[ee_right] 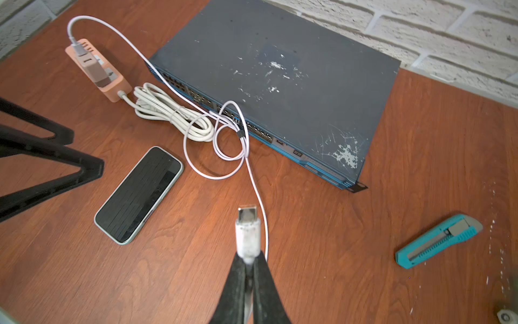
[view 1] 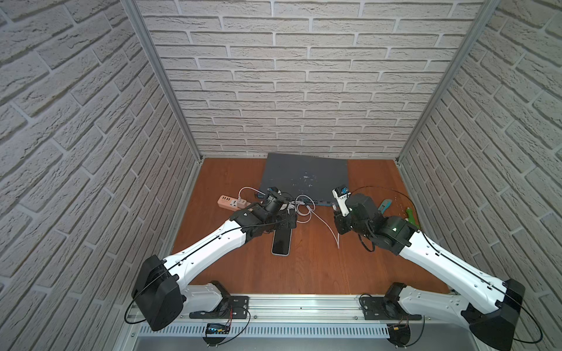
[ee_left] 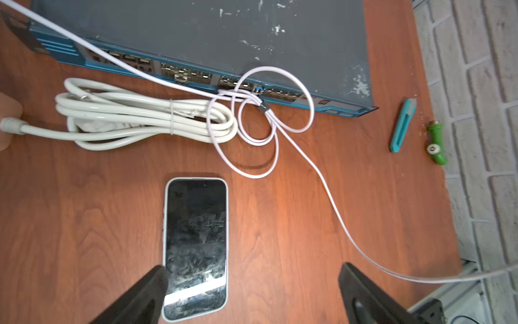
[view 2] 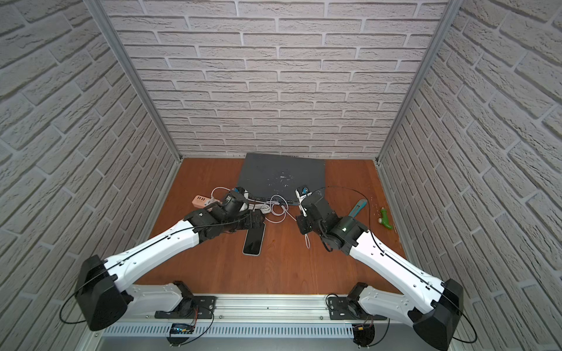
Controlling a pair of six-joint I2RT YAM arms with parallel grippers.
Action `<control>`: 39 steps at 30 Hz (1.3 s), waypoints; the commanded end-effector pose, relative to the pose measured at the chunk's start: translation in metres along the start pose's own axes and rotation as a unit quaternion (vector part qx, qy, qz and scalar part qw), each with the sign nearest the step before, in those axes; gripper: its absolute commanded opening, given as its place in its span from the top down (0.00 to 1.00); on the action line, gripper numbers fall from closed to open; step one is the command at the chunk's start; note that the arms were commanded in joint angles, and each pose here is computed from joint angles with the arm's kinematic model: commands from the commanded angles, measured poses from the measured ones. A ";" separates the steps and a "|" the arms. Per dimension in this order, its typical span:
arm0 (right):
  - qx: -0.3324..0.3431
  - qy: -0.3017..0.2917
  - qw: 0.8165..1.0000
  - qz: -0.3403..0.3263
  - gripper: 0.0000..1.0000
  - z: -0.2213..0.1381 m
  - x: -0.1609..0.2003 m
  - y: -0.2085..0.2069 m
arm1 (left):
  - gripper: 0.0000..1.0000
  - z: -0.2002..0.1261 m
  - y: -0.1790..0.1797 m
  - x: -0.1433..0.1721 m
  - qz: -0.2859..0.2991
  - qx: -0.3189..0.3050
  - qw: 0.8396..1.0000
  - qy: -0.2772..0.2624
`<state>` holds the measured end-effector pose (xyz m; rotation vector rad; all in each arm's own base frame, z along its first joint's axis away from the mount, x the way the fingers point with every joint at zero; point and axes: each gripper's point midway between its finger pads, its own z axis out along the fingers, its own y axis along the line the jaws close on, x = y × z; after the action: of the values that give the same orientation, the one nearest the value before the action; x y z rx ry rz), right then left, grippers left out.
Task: Plug the charging cable into the phone
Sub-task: Pick up the phone at the center of the board.
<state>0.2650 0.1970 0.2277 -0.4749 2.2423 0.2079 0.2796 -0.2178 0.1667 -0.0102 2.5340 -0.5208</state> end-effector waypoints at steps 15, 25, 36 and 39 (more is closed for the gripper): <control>-0.029 0.048 0.995 0.088 0.97 0.034 0.015 -0.019 | 0.02 0.036 0.041 0.021 0.051 -0.154 0.981 0.104; -0.035 0.083 0.990 0.112 0.97 0.050 0.024 -0.023 | 0.02 0.031 0.045 0.023 0.050 -0.175 0.976 0.123; -0.045 0.089 0.988 0.118 0.97 0.047 0.028 -0.020 | 0.02 0.032 0.058 0.030 0.044 -0.201 0.967 0.152; -0.050 0.092 0.988 0.118 0.97 0.046 0.030 -0.019 | 0.02 0.034 0.062 0.031 0.045 -0.210 0.964 0.159</control>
<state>0.2883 0.1850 0.1700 -0.3002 2.4918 0.3824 0.2751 -0.1838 0.1017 0.0374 2.8824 0.0079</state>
